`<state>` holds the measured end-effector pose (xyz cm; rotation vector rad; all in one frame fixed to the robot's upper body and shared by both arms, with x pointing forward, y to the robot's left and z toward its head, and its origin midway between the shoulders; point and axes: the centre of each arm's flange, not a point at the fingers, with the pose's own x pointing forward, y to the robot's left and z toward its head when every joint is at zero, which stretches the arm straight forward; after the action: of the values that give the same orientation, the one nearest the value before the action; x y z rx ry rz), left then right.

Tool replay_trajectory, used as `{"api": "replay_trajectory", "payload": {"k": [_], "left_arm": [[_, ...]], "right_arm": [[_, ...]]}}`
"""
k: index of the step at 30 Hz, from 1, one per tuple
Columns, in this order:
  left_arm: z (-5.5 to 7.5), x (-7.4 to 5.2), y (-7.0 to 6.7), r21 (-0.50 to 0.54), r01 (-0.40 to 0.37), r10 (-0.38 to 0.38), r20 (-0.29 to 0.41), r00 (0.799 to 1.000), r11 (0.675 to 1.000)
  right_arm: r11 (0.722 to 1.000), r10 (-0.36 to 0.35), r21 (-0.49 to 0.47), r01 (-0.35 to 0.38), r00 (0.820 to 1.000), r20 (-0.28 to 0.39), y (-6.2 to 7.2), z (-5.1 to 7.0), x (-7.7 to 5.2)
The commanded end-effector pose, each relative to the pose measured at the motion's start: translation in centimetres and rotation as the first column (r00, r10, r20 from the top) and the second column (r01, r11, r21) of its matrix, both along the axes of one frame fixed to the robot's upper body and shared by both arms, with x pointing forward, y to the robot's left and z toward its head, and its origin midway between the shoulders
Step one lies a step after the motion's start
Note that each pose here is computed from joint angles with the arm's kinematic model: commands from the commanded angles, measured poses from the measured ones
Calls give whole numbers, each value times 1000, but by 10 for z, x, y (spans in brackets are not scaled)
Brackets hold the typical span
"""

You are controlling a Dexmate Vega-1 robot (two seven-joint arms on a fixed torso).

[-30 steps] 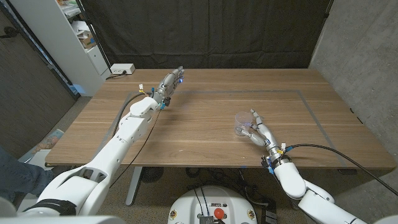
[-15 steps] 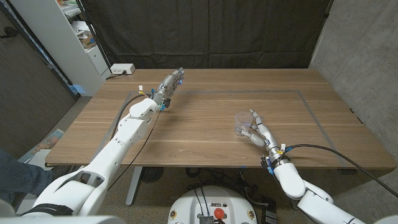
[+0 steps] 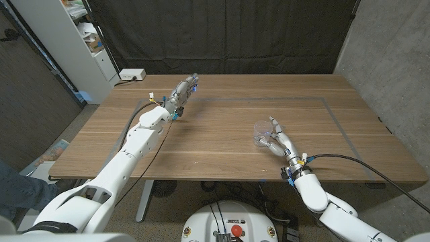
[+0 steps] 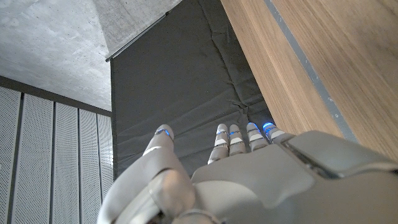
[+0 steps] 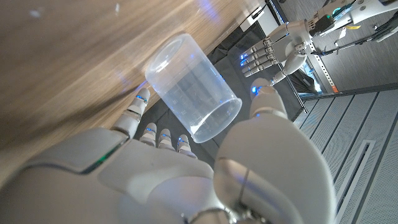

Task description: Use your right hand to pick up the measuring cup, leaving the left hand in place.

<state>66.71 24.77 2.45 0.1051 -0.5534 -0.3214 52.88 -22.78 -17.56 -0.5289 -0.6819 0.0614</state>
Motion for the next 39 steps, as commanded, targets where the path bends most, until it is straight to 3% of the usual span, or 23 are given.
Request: {"api": "replay_trajectory", "payload": {"k": [1,22,39], "left_arm": [[-2,3,4,-9,0,0,-3,1000,1000],[-5,6,5,-18,-11,11,-12,1000,1000],[-3,8,4,-16,-4,3,-10,1000,1000]], "right_arm": [[1000,2,-9,-2,1000,-4,6,3,5],[1000,-22,-1,22,1000,2,9,6,11],[996,-83,46,82,996,32,11,3,9]]}}
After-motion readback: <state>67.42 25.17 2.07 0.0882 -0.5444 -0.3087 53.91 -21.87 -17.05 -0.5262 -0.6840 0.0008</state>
